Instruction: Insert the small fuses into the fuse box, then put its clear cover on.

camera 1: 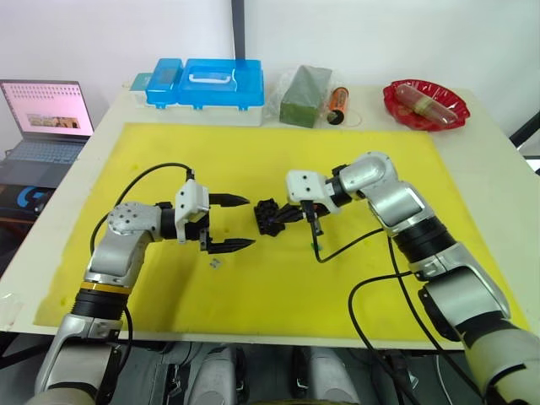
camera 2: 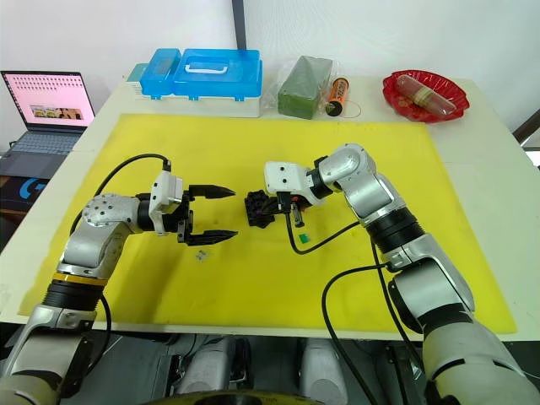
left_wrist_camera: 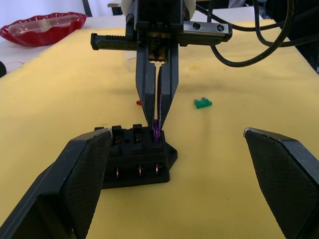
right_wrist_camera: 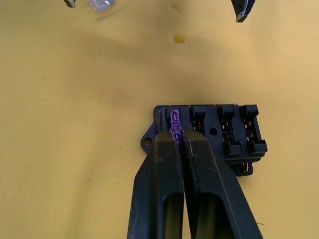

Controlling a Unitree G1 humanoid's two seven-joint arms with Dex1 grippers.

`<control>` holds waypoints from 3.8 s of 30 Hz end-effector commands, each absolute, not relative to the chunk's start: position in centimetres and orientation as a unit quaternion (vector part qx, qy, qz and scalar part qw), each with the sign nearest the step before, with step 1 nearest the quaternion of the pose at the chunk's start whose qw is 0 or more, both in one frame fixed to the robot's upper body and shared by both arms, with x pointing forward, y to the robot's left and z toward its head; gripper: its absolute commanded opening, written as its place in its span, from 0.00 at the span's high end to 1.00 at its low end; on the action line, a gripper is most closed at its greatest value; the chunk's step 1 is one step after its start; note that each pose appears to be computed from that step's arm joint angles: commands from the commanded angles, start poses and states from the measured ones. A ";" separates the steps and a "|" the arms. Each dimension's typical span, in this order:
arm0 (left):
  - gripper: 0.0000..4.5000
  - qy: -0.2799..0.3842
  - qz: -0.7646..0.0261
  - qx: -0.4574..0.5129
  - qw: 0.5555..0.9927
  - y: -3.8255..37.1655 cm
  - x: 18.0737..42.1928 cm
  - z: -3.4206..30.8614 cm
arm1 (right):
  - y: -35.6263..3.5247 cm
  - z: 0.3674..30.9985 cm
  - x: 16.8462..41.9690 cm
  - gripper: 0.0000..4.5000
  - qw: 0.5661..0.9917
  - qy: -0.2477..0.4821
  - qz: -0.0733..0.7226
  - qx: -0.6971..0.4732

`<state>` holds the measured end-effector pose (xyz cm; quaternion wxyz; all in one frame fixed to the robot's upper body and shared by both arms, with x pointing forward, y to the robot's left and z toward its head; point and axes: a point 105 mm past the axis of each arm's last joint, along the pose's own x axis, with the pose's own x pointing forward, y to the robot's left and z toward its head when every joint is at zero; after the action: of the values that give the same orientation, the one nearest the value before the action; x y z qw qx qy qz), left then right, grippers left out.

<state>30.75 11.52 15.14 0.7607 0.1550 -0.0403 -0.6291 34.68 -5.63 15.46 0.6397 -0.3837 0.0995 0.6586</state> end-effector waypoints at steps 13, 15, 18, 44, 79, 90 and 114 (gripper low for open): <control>0.01 -0.054 -0.630 0.170 0.756 11.6 30.9 15.5 | -5.8 15.7 34.8 1.00 0.646 0.091 0.653 -0.385; 0.01 -0.055 -0.629 0.171 0.756 11.6 30.9 15.5 | -5.8 15.7 34.8 1.00 0.647 0.090 0.653 -0.384; 0.01 -0.055 -0.629 0.171 0.757 11.6 31.0 15.5 | -5.8 15.8 34.8 1.00 0.648 0.089 0.652 -0.384; 0.01 -0.054 -0.628 0.171 0.757 11.6 31.1 15.6 | -5.9 15.7 34.8 1.00 0.652 0.088 0.651 -0.379; 0.00 -0.052 -0.627 0.170 0.759 11.6 31.0 15.7 | -5.9 18.0 34.6 0.84 0.659 0.049 0.647 -0.379; 0.00 -0.053 -0.630 0.171 0.756 11.6 31.1 15.7 | -5.6 19.0 34.1 0.84 0.668 0.039 0.647 -0.365; 0.00 -0.051 -0.630 0.173 0.755 11.6 30.7 15.8 | -5.8 15.1 34.4 0.99 0.665 0.085 0.650 -0.359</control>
<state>30.93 11.74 14.98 0.7600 0.1633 -0.0370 -0.6281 34.52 -5.70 15.33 0.6694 -0.3509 0.0810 0.6498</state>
